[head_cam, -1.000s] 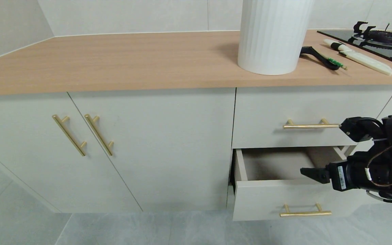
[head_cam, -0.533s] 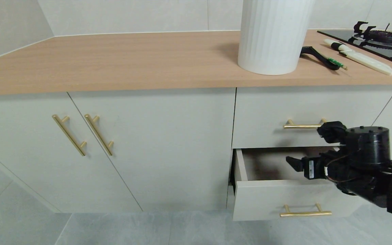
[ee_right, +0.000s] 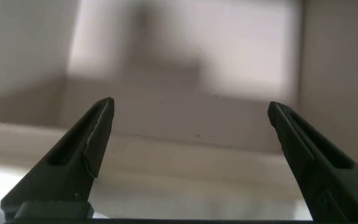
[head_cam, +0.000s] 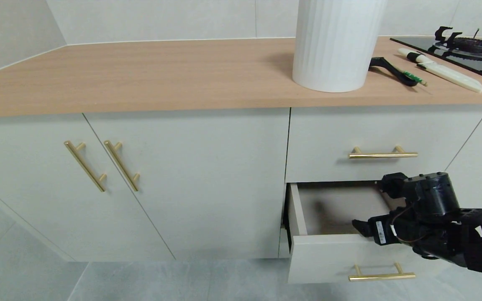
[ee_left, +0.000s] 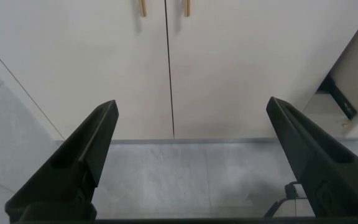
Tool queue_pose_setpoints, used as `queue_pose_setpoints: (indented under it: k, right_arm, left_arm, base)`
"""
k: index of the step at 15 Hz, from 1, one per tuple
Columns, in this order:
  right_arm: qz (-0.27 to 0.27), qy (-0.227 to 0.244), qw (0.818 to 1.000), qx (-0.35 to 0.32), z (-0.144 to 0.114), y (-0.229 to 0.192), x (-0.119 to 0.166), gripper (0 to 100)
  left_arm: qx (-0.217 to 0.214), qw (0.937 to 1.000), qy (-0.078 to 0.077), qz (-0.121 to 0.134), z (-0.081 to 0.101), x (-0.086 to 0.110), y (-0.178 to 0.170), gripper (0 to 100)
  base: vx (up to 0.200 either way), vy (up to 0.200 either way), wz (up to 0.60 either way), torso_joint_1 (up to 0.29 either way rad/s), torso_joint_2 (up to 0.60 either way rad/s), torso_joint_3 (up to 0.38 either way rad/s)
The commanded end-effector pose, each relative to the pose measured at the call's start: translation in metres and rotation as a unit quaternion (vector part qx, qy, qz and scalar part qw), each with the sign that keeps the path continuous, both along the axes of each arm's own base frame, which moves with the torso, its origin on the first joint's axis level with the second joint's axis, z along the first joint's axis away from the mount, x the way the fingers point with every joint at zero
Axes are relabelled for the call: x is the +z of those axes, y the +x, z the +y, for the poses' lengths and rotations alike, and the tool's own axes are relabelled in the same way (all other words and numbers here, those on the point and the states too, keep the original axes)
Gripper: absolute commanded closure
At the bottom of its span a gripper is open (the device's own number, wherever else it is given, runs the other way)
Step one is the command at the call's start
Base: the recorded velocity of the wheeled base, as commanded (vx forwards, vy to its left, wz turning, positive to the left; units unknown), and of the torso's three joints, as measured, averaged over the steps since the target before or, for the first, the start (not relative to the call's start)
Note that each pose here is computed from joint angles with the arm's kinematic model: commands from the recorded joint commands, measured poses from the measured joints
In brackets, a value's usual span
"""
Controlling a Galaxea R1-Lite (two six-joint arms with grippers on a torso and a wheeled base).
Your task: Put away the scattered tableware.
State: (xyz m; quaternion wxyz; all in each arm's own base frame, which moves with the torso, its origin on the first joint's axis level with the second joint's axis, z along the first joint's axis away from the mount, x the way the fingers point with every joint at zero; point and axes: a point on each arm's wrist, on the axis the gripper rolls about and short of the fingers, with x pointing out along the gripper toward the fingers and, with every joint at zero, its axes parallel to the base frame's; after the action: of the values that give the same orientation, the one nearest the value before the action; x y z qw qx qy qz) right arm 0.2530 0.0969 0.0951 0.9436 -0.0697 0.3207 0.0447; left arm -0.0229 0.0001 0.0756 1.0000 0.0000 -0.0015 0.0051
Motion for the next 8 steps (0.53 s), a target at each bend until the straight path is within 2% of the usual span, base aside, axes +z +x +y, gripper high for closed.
queue_pose_setpoints:
  k: [1,7,8]
  right_arm:
    - [-0.005,0.003,1.000,0.001,-0.001,-0.002,0.013,0]
    - [0.027,0.004,0.999,0.017,-0.006,-0.018,0.031,0]
    - [0.048,-0.005,0.999,0.019,-0.008,-0.023,0.032,0]
  left_arm:
    - [0.000,1.0000,0.000,0.001,0.000,0.000,0.000,0]
    - [0.000,1.0000,0.000,0.001,0.000,0.000,0.000,0]
    - [0.000,1.0000,0.000,0.000,0.000,0.000,0.000,0]
  base:
    - [0.000,0.000,0.00,0.000,0.00,0.000]
    - [0.000,0.000,0.00,0.000,0.00,0.000]
    - [0.000,0.000,0.00,0.000,0.00,0.000]
